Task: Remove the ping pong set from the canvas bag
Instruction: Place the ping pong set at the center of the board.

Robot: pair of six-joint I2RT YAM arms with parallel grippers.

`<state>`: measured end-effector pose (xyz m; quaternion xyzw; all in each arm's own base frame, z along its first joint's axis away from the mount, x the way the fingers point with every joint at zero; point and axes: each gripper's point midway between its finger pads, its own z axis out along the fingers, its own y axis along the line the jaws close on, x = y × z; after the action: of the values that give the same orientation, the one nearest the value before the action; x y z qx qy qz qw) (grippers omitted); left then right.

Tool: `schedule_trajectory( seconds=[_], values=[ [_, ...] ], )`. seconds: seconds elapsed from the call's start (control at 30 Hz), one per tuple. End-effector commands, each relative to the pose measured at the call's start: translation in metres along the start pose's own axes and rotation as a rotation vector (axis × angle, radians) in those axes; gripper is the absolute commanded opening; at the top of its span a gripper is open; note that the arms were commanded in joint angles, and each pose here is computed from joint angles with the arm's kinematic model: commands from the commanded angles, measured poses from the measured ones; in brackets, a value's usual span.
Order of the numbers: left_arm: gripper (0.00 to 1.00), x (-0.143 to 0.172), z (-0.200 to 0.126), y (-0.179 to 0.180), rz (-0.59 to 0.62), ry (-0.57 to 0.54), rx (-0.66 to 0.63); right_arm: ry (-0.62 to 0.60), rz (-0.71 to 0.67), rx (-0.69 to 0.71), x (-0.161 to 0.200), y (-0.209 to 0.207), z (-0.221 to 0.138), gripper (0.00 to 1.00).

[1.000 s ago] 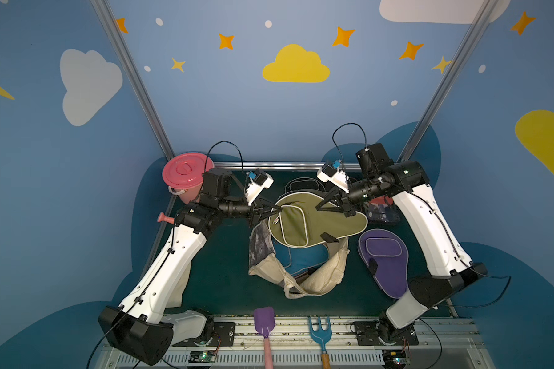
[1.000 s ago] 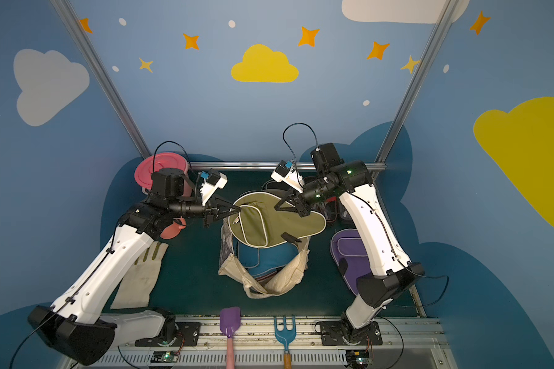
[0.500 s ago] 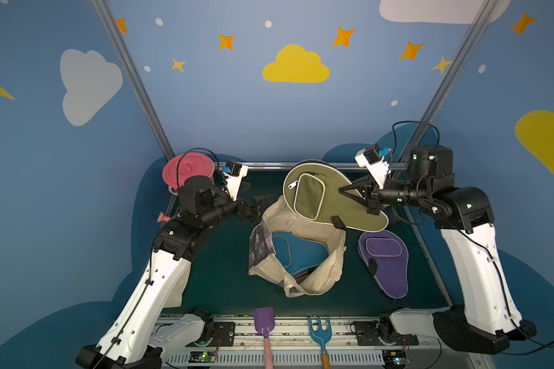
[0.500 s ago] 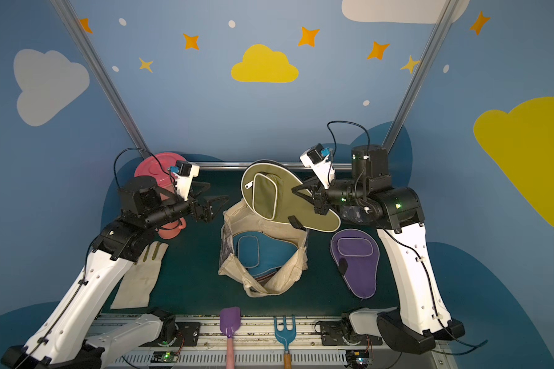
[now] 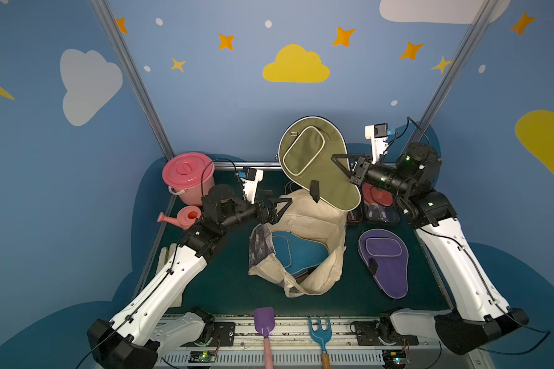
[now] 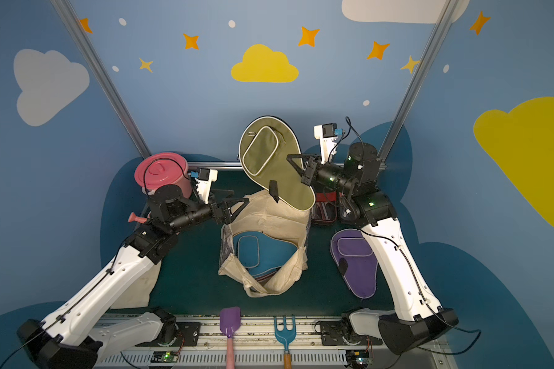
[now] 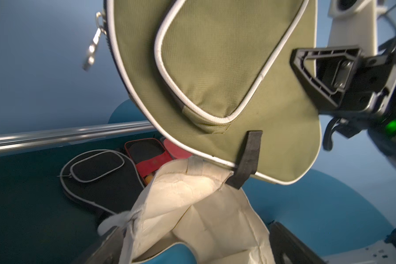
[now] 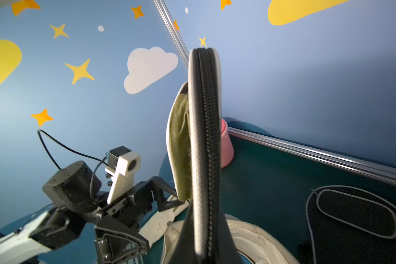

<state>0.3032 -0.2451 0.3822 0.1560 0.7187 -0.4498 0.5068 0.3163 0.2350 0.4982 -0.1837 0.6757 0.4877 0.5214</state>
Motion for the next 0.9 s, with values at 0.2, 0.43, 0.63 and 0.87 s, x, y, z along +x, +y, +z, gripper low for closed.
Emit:
schedule_trajectory(
  seconds=[0.2, 0.43, 0.63, 0.87],
  values=[
    [1.00, -0.035, 0.036, -0.020, -0.114, -0.131, 0.218, -0.244, 0.056, -0.177, -0.042, 0.022, 0.000, 0.00],
    [1.00, -0.044, 0.049, -0.046, -0.077, -0.144, 0.443, -0.240, 0.101, -0.177, -0.023, 0.007, 0.009, 0.00],
    [1.00, -0.048, 0.069, -0.032, -0.094, -0.168, 0.428, -0.218, 0.147, -0.230, -0.010, 0.007, 0.020, 0.00],
    [0.10, -0.055, 0.081, -0.021, -0.106, -0.166, 0.403, -0.192, 0.197, -0.212, 0.012, -0.010, 0.036, 0.00]
  ],
)
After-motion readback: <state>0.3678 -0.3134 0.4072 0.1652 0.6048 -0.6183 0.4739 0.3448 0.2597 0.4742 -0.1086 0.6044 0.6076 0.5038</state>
